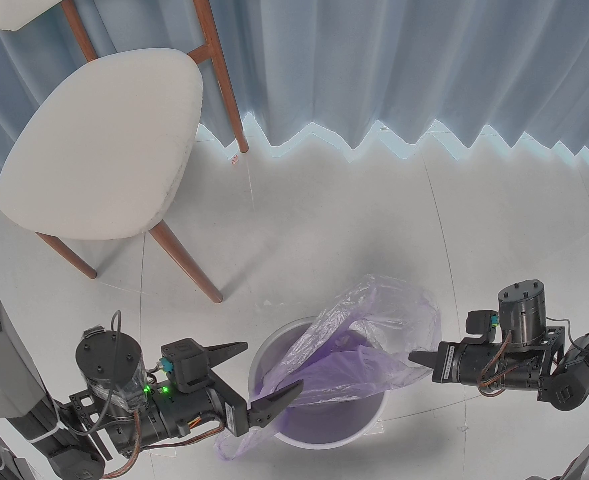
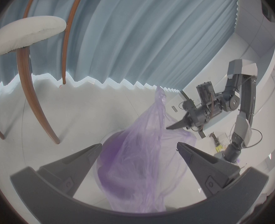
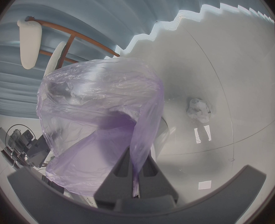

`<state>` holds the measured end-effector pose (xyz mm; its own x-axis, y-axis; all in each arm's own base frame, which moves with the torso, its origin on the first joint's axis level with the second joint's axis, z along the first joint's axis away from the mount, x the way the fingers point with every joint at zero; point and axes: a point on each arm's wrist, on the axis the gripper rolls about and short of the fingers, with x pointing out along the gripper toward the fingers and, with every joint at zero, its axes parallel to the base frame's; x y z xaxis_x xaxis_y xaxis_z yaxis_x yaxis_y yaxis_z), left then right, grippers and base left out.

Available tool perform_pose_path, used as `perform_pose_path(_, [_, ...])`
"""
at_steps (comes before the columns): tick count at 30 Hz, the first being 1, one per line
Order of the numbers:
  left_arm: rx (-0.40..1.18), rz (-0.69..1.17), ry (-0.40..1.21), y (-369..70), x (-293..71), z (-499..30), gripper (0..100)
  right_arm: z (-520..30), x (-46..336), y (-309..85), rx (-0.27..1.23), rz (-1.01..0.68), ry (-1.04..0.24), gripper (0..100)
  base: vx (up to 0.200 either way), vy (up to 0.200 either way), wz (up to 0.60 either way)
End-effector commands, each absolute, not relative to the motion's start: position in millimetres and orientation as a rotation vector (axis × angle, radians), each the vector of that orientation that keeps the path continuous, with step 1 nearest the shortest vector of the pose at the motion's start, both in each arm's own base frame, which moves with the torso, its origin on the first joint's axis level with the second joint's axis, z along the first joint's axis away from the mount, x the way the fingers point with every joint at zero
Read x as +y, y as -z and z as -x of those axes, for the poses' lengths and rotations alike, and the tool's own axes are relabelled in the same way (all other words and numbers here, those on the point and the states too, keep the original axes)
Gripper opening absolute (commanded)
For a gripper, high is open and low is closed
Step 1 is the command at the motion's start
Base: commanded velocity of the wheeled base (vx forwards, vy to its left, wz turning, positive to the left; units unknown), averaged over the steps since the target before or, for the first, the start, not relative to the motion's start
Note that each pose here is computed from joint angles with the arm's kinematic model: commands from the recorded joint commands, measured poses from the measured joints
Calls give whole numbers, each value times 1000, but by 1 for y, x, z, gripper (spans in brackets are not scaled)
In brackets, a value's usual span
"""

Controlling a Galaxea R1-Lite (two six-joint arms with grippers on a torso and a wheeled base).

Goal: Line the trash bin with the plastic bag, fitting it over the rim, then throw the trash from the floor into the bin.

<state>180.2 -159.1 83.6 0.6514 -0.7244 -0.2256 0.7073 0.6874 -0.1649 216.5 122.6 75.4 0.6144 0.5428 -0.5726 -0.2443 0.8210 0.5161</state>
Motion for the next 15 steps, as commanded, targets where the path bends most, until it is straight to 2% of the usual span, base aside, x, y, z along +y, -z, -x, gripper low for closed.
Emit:
perform_pose_path(1, [273, 104, 769, -82, -176, -193, 100, -215, 124, -74, 792, -408, -472, 0, 0, 0, 0])
perform_pose_path(8, [318, 76, 737, -61, -184, -197, 100, -214, 123, -74, 789, -393, -475, 0, 0, 0, 0])
perform_pose_path(15, [347, 21, 676, -49, -169, -199, 100, -216, 122, -79, 757, -407, -477, 0, 0, 0, 0])
